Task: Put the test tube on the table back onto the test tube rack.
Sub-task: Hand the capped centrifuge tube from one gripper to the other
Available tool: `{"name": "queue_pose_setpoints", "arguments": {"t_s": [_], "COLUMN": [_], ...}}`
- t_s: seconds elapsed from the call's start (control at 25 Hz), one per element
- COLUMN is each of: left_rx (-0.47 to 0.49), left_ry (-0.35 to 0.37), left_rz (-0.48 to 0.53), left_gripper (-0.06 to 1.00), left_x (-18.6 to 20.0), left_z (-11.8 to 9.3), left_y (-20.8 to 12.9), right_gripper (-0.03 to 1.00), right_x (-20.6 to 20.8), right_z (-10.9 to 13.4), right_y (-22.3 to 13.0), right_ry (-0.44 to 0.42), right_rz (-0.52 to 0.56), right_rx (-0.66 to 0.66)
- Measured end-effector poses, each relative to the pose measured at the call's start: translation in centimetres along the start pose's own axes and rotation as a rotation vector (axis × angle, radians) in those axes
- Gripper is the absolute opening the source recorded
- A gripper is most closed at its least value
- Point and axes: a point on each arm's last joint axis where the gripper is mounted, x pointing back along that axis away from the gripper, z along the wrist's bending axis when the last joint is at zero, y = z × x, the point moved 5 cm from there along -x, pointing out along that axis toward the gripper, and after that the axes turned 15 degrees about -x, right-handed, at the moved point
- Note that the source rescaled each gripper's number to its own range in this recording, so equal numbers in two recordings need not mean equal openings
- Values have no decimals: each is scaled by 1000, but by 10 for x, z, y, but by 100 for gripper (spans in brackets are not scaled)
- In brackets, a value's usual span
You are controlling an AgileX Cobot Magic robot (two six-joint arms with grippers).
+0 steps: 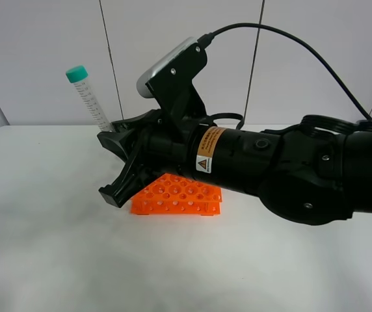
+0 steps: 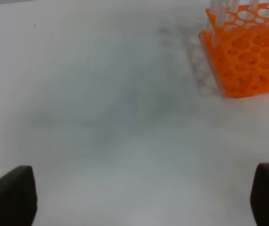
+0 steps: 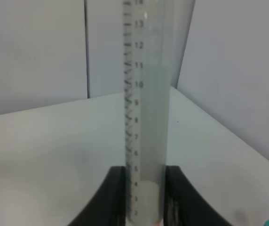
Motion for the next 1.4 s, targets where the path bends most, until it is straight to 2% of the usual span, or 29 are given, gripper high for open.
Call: {"name": "queue_pose_setpoints", "arguments": {"t_s": [0.36,0.72,1.4], "left_rx": [0,0,-8], "left_ry": [0,0,8], "left_rz": [0,0,-2], "left_gripper": [100,100,100], "left_x": [0,0,0], "left_z": [0,0,1], "left_y": [0,0,0], "right_gripper": [0,0,0], "right_x": [-3,-23,-31], "right_z": [0,-3,-5], "right_y": [-4,-44,-55], "right_ry": [6,11,17], "right_rz": [11,107,109], "right_rx": [11,15,17]}}
